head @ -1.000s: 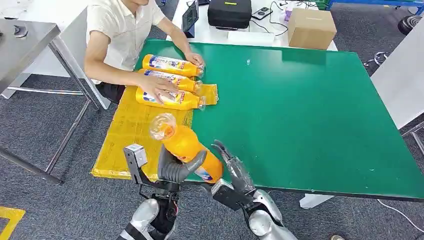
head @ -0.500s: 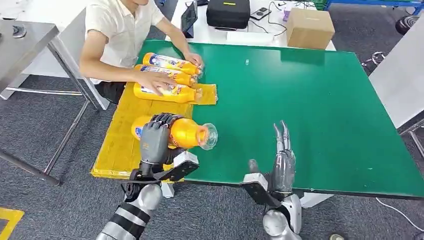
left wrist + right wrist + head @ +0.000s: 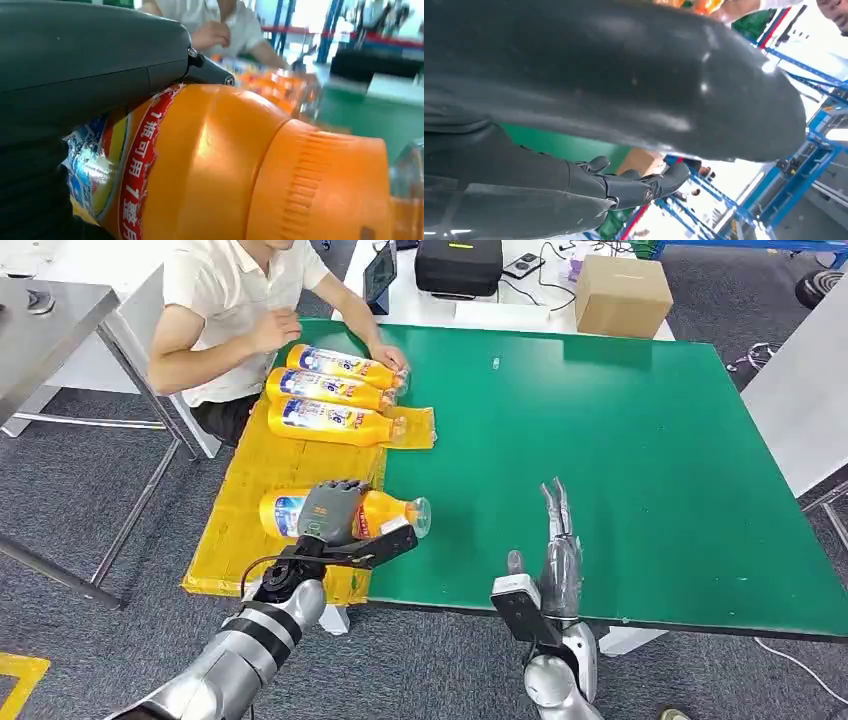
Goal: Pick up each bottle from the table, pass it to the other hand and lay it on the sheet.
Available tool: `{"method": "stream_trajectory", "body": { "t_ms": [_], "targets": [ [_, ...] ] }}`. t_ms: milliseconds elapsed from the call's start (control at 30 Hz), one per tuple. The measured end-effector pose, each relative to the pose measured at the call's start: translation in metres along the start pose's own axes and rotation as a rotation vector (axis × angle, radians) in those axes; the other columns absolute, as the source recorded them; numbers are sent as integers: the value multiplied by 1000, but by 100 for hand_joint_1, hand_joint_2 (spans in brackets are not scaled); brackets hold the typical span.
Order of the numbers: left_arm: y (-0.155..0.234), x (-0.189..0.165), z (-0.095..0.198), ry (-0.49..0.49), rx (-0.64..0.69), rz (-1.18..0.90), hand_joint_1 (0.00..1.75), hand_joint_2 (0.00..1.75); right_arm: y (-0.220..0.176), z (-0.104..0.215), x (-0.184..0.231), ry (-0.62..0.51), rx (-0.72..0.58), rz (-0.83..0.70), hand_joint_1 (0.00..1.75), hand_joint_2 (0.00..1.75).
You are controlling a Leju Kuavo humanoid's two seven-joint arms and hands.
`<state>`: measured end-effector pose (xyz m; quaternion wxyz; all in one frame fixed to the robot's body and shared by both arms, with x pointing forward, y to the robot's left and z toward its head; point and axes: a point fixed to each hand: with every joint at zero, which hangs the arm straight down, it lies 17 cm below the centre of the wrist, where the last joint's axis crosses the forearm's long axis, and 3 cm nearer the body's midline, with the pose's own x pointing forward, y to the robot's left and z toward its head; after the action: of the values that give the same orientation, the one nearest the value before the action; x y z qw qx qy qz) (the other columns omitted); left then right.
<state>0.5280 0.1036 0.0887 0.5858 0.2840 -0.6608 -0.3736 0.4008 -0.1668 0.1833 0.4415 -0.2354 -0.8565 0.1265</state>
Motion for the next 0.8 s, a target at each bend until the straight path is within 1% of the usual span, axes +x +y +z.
{"method": "stream_trajectory", "body": {
  "t_ms": [33,67,133,233,333,400,467,667,800],
  "targets": [
    [-5,-2,-2,8,-38,1,73,175,1,0,0,3,4,-17,0,0],
    [-12,-6,-3,23,-87,1,0,175,2,0,-1,8,12,-38,0,0],
    [-22,-10,-6,40,-172,2,0,175,5,1,0,10,22,-72,0,0],
    [-30,-12,-10,55,-253,50,0,175,7,-1,2,8,21,-109,0,0],
    [-46,-9,-4,46,-365,124,0,175,8,-2,1,8,19,-132,0,0],
    [-55,-5,0,32,-446,136,0,175,10,-3,0,11,22,-149,0,0],
    [-58,-2,1,23,-499,141,0,175,12,-4,-1,13,26,-163,0,0],
    [-61,8,3,1,-542,213,0,175,17,-3,-6,25,39,-176,0,0],
    [-61,16,4,-24,-544,271,0,175,19,-2,-8,32,42,-181,0,0]
  ]
}}
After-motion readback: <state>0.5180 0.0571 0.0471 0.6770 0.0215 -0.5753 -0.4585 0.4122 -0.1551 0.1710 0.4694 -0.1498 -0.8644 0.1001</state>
